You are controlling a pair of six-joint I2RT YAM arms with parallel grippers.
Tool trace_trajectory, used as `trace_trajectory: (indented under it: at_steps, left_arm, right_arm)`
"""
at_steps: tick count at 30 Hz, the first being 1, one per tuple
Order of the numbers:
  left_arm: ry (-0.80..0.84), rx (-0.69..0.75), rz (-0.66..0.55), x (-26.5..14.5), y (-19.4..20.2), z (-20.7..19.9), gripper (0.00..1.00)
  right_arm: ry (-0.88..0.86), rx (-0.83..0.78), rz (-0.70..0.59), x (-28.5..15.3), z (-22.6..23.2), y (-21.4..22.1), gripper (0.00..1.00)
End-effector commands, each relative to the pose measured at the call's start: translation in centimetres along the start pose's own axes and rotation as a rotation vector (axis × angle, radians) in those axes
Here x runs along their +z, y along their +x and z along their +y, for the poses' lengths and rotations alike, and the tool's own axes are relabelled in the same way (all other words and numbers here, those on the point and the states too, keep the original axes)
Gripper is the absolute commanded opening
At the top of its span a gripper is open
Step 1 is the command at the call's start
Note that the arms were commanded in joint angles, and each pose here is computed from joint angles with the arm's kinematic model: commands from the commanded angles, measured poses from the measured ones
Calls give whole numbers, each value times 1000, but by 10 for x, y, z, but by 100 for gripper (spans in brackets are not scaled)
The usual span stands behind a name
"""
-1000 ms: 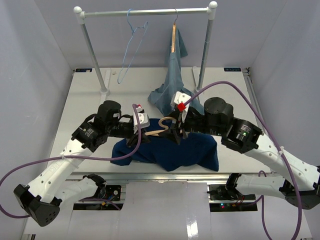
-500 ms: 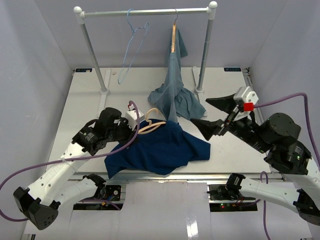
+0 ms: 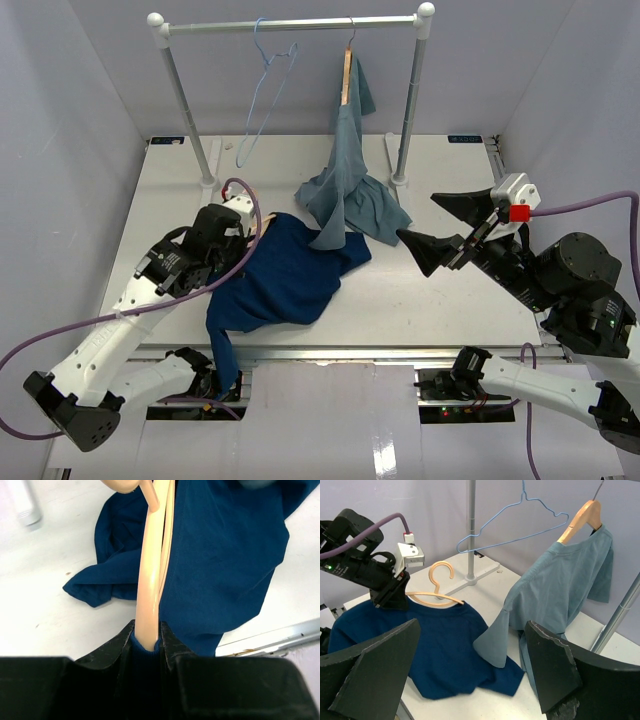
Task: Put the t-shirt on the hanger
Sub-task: Place the hanger at the clothesline.
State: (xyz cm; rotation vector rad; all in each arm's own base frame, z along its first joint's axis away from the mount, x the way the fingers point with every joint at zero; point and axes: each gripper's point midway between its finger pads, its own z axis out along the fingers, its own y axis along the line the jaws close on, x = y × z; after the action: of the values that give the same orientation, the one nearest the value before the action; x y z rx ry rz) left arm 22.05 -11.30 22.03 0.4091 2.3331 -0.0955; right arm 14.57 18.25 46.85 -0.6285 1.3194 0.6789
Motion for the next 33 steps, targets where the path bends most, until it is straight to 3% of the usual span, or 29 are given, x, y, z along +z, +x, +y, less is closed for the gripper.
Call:
trace_trajectory:
  at_steps: [1,7,15,27,33]
  left_arm:
    - [-78,-40,-55,-11,-19,15,0]
    - [75,62,-224,-8,-74,-14,0]
    - [-161,56,-306,-6,-152,16,0]
    - [-265,147,-536,-27,-230,29,0]
    - [-159,219,-639,-33,-258,7,0]
  right_arm:
    - [24,20,-47,-4,-5,-18,92]
    - [18,23,-26,-3,-3,-9,92]
    - [38,21,10,-5,-6,12,92]
    - [36,16,22,-6,-5,19,92]
    - [28,19,35,-1,-3,23,92]
